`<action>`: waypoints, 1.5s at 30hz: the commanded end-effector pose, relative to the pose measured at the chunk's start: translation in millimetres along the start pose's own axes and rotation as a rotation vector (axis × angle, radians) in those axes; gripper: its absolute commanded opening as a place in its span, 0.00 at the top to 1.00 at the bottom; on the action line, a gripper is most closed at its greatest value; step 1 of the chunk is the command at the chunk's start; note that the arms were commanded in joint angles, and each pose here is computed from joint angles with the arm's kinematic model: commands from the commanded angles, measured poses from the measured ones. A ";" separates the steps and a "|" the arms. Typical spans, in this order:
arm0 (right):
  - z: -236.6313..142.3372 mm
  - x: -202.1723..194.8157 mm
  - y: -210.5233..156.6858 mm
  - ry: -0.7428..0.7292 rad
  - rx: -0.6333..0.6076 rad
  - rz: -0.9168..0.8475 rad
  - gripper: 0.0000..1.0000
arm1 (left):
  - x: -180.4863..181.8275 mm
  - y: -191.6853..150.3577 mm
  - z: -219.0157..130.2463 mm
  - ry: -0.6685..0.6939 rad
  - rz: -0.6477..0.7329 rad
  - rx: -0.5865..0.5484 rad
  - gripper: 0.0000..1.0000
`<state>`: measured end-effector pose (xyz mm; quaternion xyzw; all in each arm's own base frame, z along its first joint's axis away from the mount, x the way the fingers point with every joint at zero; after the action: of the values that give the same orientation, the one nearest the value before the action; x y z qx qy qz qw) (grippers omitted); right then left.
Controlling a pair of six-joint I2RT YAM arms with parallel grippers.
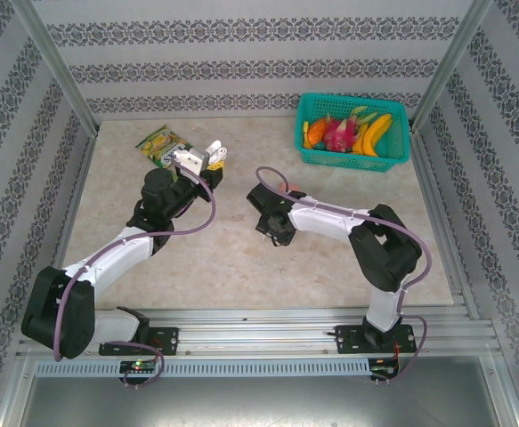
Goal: Insert wireless bluetooth earbuds into charging case
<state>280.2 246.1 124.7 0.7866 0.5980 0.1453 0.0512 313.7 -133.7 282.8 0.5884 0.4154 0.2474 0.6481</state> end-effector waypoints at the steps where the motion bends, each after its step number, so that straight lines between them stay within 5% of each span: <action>1: 1.3 3.9 0.5 -0.052 0.002 0.023 0.48 | 1.1 12.9 -7.6 -0.016 0.005 -0.071 1.00; 27: 31.3 17.8 -9.7 -0.067 0.079 -0.008 0.57 | 13.1 10.7 -14.7 0.002 -0.025 -0.100 1.00; 45: 43.1 22.1 0.7 -0.031 0.151 -0.355 0.66 | 13.0 11.2 -17.2 0.006 -0.026 -0.099 1.00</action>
<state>289.3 262.2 101.2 0.7103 0.6994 0.0646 0.0465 313.0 -116.8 277.3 0.5664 0.4298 0.2482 0.6579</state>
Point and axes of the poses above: each hand's point on the last joint's axis, 136 mm out from that joint toward the fingers, its own z axis out along the fingers, its own x axis along the line the jaws close on, y = z × x, the point moved 9 cm from there along -z, back along the fingers, and after that the axes turned 15 degrees about -z, right-handed, at the moved point
